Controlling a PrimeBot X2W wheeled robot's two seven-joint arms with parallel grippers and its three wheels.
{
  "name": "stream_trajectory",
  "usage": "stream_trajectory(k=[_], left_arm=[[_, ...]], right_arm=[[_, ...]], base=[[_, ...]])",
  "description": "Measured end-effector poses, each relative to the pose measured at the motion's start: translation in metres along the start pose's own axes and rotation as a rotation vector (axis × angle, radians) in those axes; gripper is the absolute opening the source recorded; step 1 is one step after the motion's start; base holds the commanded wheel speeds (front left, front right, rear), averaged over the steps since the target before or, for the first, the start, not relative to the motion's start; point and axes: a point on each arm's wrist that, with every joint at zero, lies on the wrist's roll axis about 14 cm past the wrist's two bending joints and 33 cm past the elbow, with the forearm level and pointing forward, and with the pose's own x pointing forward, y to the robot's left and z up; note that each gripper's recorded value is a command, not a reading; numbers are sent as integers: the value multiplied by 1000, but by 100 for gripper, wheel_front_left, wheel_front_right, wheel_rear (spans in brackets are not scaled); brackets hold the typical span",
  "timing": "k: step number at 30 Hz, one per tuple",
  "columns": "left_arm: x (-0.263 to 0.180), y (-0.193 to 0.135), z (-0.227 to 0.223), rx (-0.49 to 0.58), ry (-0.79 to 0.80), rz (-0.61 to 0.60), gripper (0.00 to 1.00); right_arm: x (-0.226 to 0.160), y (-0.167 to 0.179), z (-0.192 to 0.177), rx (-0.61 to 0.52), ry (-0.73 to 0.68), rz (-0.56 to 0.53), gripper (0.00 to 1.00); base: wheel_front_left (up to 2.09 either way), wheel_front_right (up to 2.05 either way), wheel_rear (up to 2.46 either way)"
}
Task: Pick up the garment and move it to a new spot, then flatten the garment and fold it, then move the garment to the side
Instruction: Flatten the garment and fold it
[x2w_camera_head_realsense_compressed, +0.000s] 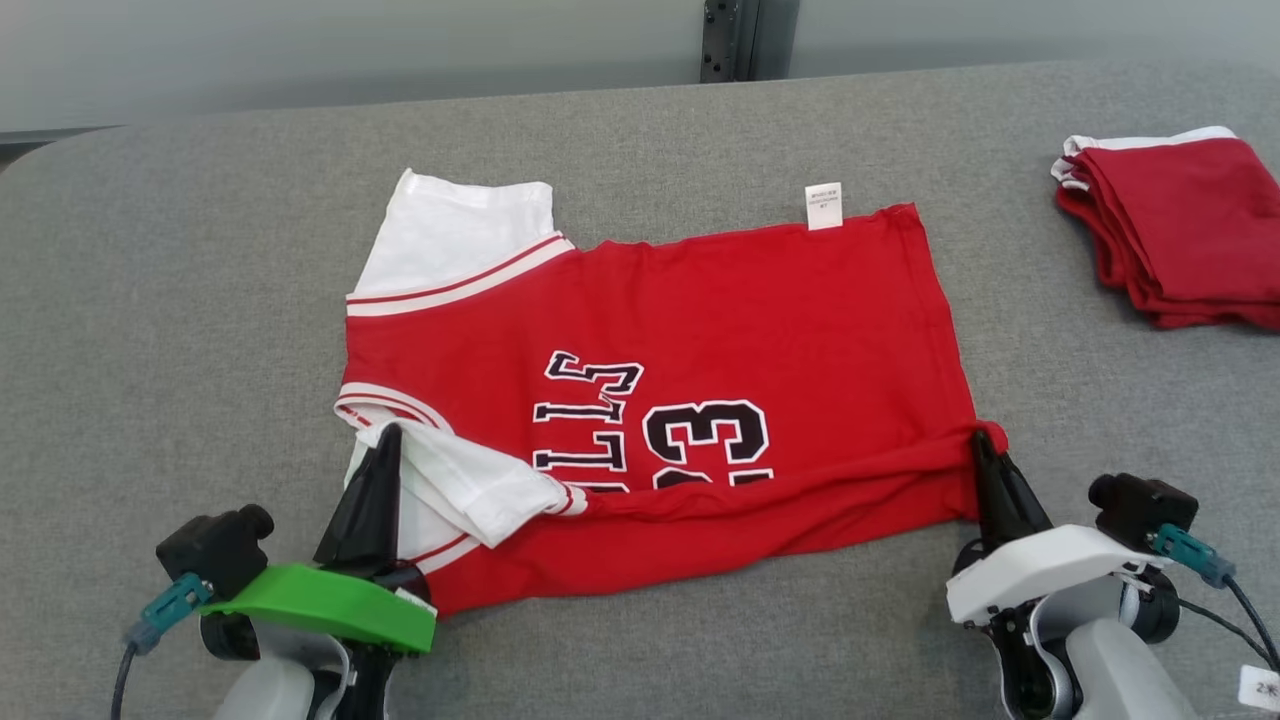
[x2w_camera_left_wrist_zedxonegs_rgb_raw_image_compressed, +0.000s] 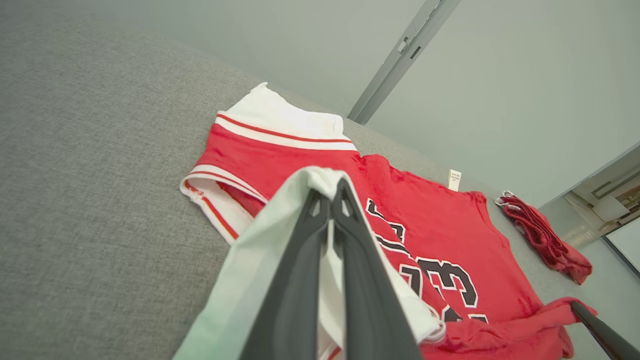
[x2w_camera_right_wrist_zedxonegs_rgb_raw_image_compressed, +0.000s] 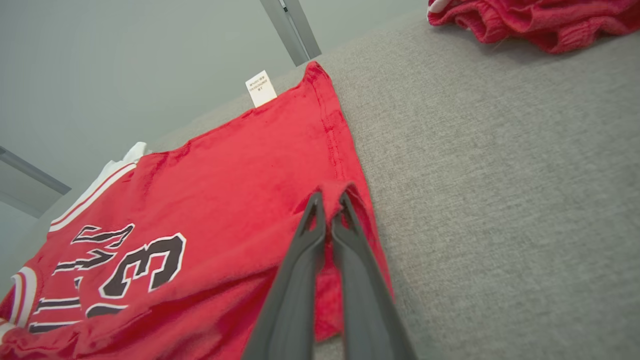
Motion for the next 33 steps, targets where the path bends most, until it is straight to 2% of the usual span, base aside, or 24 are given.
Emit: stream_trajectory(k=[10,11,12,13,14,15,16,17,25,33], left_arm=[[28,6,-1,24,14,-5,0],[30,6,-1,26,15,-6,0],[31,6,-1,29,17,-6,0],[32,7,-1,32,18,-4,0],[33,8,-1,33,17,-2,0],[34,8,0,32,14,1,15],[34,9,2,29,8,4,76],[35,7,4,25,-1,3,100],[22,3,20,0,-73,5,100],[-24,24,9,-20,-47,81,100]], right_arm=[[19,2,-16,-14,49,6,0],[20,2,-17,-19,53,5,2],[21,2,-17,-21,56,5,30],[22,2,-17,-22,57,5,44],[22,1,-17,-22,58,4,100],[23,2,-16,-23,51,4,100],[24,2,-14,-23,44,5,100],[24,2,-11,-22,34,4,100],[20,-7,35,-13,-125,-22,100],[-10,-10,39,-117,-144,-20,100]], base=[[0,0,0],[0,0,0],[0,0,0],[0,0,0],[0,0,0],[0,0,0],[0,0,0],[0,0,0],[0,0,0],[0,0,0]])
